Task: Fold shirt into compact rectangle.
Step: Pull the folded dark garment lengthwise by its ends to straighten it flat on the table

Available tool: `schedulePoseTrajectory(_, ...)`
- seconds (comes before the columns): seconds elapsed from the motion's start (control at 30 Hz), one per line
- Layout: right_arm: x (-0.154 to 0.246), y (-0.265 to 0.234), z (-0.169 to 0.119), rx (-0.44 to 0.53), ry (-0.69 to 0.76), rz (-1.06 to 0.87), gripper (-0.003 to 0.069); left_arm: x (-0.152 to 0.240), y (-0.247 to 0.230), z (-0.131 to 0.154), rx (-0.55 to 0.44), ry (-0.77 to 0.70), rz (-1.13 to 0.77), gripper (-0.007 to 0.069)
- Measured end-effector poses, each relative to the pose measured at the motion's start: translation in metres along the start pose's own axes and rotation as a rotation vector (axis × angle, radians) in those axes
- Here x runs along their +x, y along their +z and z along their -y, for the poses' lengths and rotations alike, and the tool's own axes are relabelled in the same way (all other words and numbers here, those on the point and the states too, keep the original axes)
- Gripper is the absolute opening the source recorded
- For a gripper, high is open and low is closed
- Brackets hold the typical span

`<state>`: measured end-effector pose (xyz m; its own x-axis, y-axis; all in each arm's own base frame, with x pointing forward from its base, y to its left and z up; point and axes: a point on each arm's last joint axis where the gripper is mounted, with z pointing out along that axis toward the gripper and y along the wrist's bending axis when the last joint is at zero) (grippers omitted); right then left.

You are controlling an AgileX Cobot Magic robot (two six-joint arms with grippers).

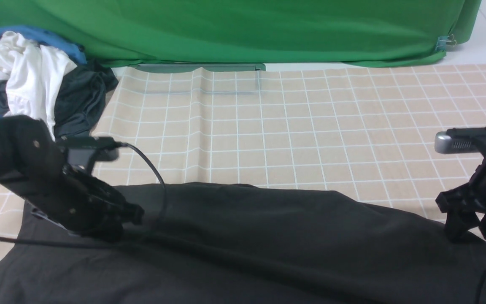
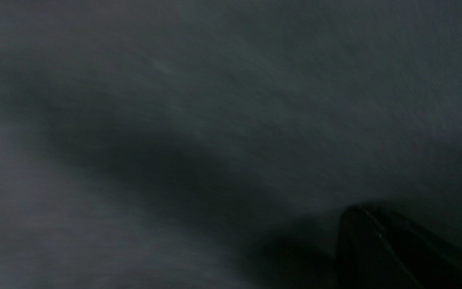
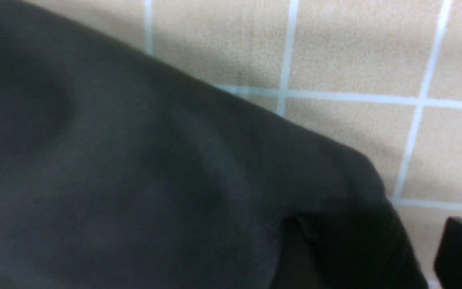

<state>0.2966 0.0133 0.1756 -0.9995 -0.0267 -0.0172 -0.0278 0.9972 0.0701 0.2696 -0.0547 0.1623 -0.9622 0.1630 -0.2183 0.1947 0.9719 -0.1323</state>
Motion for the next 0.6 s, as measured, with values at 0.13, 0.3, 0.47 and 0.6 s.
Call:
schedulePoseTrajectory(0.13,-0.003,0.007,0.0,0.0,-0.021,-0.004,0.0228,0.002,0.007,0.007,0.005,0.023,-0.024,0.0015)
schedulePoseTrajectory(0.3,-0.003,-0.006,0.002,0.023,-0.043,0.06,0.0087,0.002,0.008,0.007,0.005,0.025,-0.026,0.0015)
schedulePoseTrajectory(0.47,-0.001,-0.018,0.008,0.075,-0.064,0.1,0.0087,0.002,0.009,0.008,0.006,0.027,-0.027,0.0015)
schedulePoseTrajectory(0.6,-0.002,-0.019,0.011,0.085,-0.066,0.117,0.0087,0.001,0.009,0.009,0.01,0.023,-0.024,0.0018)
